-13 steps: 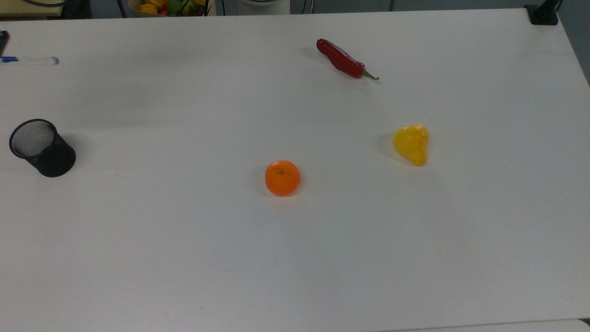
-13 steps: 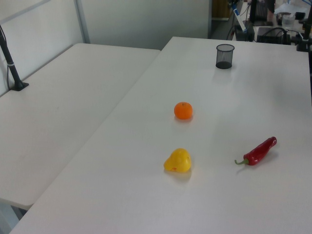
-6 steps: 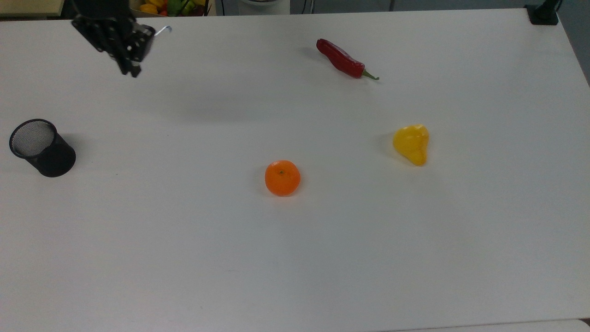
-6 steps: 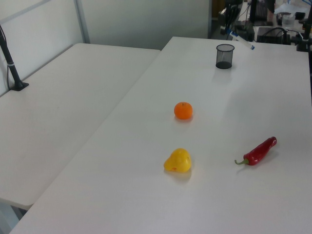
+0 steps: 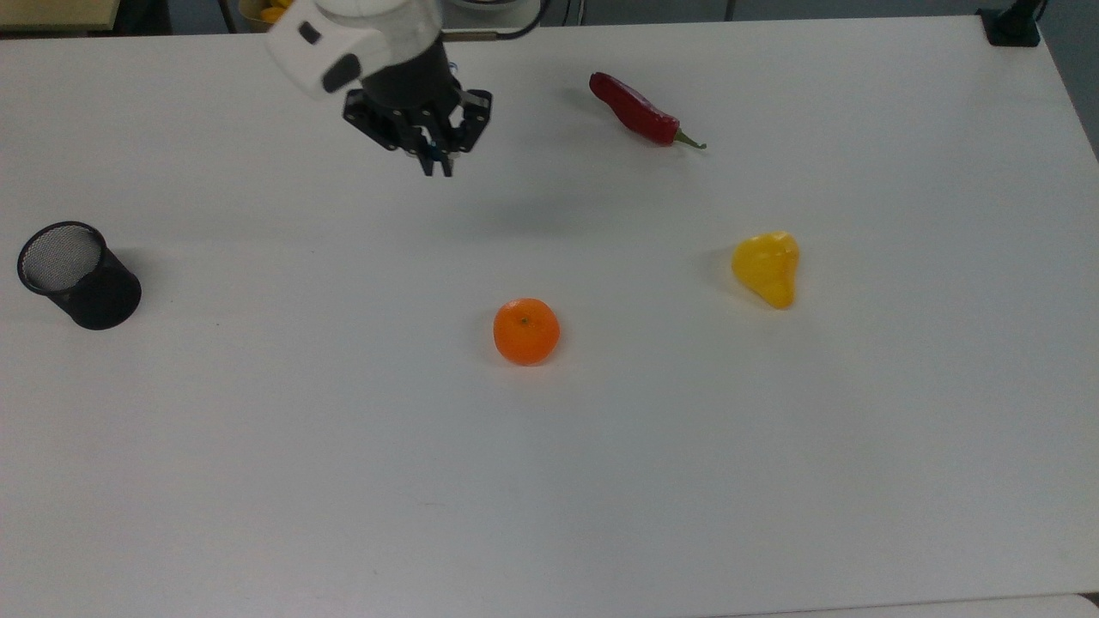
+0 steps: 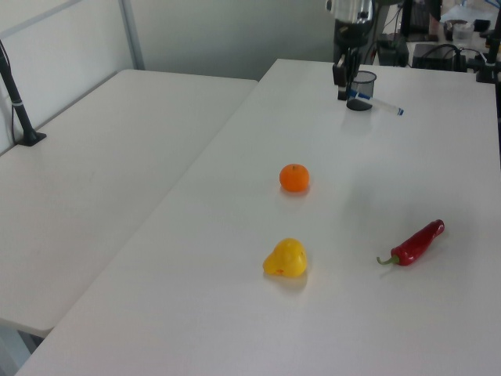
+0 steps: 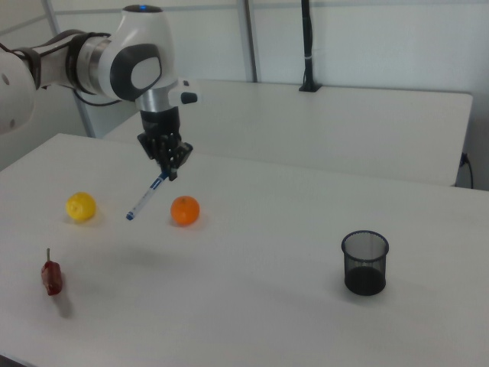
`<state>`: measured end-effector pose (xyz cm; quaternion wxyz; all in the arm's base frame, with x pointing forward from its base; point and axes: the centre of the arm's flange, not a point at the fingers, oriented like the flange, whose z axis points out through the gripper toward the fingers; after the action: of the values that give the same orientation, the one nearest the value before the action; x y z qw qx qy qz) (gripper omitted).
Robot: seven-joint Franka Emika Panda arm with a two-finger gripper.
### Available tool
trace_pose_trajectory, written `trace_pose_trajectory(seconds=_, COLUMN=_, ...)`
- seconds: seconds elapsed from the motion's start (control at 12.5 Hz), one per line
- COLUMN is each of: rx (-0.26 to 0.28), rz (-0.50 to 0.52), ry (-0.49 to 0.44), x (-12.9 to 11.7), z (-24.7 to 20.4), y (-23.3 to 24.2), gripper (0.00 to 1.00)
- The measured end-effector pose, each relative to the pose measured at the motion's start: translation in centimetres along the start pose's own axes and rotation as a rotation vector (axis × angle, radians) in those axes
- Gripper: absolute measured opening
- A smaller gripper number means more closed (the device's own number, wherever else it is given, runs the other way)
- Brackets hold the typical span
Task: Take marker pen
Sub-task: 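Carry the marker over the table beside the orange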
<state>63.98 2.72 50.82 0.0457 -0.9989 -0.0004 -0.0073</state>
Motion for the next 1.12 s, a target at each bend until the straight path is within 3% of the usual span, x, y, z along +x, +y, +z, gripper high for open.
trace_pose_trajectory(seconds=0.24, rx=0.013, rz=-0.068, ry=-0.082, x=0.0, z=4.9, y=-6.6, gripper=0.16)
trace_pose_trajectory(seconds=0.56, rx=0.017, rz=-0.107, ry=-0.115, x=-0.1, z=10.1, y=-12.7, gripper=0.16)
trace_pose_trajectory(seconds=1.12, rx=-0.045, rz=-0.122, ry=-0.105, x=0.1, z=16.4, y=-16.1, gripper=0.16)
